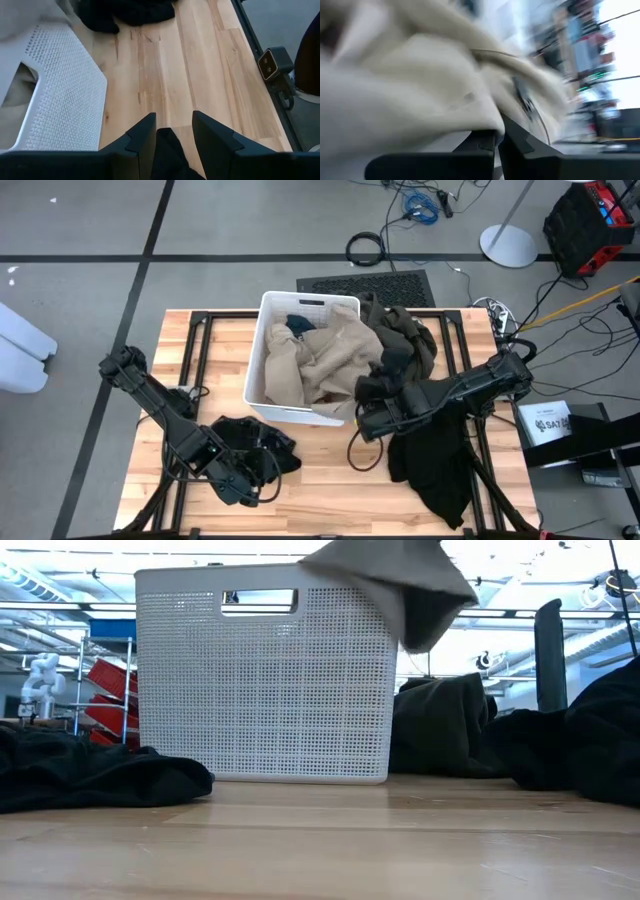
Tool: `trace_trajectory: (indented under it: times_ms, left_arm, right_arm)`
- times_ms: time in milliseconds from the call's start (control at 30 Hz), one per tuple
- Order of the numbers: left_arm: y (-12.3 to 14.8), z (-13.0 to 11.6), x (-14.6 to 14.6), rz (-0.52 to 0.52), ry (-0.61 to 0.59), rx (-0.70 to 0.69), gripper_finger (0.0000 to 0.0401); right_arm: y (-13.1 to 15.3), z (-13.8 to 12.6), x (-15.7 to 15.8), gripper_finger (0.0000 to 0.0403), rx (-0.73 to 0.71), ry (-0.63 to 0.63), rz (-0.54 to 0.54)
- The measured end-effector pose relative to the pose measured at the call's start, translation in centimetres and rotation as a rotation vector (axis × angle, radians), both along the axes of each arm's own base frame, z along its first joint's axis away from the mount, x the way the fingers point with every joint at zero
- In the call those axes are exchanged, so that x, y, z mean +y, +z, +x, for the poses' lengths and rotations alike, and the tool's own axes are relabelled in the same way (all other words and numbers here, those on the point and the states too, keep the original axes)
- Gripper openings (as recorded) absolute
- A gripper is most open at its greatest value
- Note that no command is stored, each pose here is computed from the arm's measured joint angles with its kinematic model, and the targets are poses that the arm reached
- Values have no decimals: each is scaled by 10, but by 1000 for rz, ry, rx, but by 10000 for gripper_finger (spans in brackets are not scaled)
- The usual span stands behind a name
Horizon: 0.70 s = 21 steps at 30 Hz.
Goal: Sort clothes
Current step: Put the brown shorts into the white laundry bin
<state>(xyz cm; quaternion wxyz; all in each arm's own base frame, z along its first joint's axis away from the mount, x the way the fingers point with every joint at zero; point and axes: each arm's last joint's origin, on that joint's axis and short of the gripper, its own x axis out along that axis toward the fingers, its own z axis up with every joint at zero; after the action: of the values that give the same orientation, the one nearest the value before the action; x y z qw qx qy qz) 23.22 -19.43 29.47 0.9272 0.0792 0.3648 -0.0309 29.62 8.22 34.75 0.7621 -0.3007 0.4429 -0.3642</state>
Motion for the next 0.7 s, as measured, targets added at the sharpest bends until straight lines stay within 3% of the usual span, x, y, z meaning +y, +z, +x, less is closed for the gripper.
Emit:
trace_trajectory:
  times_ms: [100,200,333,500,700]
  left_arm:
    - [0,0,0,-1,-1,0,136]
    - [0,0,0,0,1,-1,136]
    - [0,1,1,3,8,-4,136]
    - [0,0,0,1,8,-5,136]
    - [0,-4,-4,-5,0,3,136]
  right_arm:
    - [28,9,-2,1,-125,13,-138]
    - [53,26,-12,0,-166,47,-152]
    - [74,55,-33,0,-237,237,-20]
    - [91,81,-67,0,-463,434,90]
    - [64,112,-116,0,-514,472,240]
